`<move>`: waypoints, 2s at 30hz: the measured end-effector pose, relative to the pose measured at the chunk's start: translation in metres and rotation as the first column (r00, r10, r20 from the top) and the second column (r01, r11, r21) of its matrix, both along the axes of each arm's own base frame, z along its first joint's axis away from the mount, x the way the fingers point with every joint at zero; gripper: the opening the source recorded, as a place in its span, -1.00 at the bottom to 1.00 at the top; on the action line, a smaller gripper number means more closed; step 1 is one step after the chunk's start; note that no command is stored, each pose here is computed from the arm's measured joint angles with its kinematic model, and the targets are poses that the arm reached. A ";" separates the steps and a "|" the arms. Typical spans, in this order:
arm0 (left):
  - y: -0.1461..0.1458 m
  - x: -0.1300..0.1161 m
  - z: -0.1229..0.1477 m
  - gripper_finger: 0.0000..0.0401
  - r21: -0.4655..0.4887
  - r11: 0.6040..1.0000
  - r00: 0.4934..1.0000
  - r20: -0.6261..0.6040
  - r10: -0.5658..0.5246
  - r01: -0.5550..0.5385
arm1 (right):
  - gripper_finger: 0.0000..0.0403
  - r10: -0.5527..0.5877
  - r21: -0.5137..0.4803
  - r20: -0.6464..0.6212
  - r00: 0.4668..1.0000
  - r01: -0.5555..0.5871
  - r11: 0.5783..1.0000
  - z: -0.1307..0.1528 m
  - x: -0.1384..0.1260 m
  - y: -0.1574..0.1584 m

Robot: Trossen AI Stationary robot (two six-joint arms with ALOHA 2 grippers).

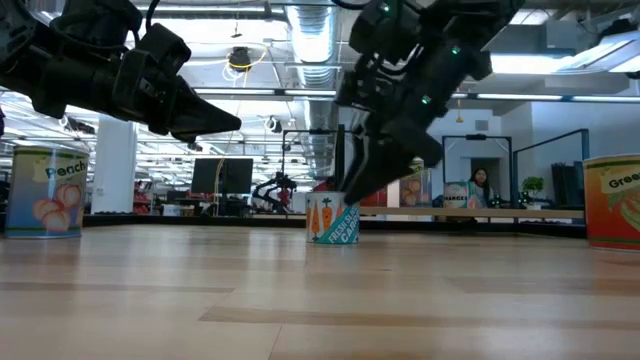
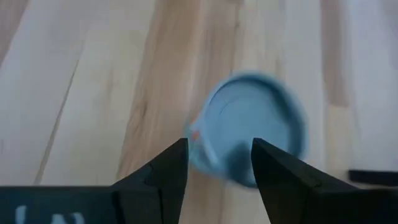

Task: Pick and place cans onto a shelf
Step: Put the green can on the shelf

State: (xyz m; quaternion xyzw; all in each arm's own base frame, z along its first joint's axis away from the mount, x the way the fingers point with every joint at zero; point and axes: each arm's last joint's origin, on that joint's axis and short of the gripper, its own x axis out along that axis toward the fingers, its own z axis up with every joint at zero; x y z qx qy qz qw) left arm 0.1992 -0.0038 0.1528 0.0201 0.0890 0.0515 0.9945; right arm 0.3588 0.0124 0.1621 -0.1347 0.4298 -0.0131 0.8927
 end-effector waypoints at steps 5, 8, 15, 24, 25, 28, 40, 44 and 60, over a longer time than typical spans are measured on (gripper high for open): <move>0.000 0.000 0.000 -0.96 -0.001 1.000 1.000 -0.001 0.000 0.000 | -0.19 0.006 -0.012 -0.017 1.000 -0.006 1.000 -0.006 0.002 -0.002; 0.000 0.000 0.000 -0.96 -0.001 1.000 1.000 -0.002 0.000 0.000 | -0.39 0.013 -0.009 -0.028 1.000 -0.013 1.000 -0.006 0.001 -0.001; 0.000 0.000 -0.001 -0.96 -0.007 1.000 1.000 -0.006 0.001 -0.001 | -0.86 0.030 0.001 -0.043 0.999 -0.030 1.000 0.001 -0.004 0.005; 0.000 0.000 -0.002 -0.96 -0.008 1.000 1.000 -0.022 0.001 -0.001 | -0.84 -0.073 -0.059 -0.041 0.996 0.070 0.996 0.063 -0.050 0.021; 0.000 0.000 -0.002 -0.96 -0.008 1.000 1.000 -0.022 0.001 -0.001 | -0.84 -0.110 -0.077 -0.045 0.993 0.107 0.991 0.070 -0.058 0.019; 0.000 0.000 -0.002 -0.96 -0.010 1.000 1.000 -0.022 0.001 -0.001 | -0.88 -0.249 -0.120 -0.056 0.967 0.241 0.963 0.089 -0.083 0.006; 0.000 0.000 -0.002 -0.96 -0.016 1.000 1.000 -0.020 0.002 -0.002 | -0.90 -0.815 -0.069 -0.139 0.562 0.816 0.574 0.105 -0.146 -0.112; 0.000 0.000 -0.002 -0.96 -0.016 1.000 1.000 -0.020 0.002 -0.003 | -0.92 -0.898 -0.072 -0.175 0.405 0.904 0.421 0.095 -0.160 -0.151; 0.000 0.000 -0.002 -0.96 -0.016 1.000 1.000 -0.020 0.002 -0.003 | -0.88 -0.987 -0.011 -0.147 0.063 0.998 0.065 0.066 -0.202 -0.245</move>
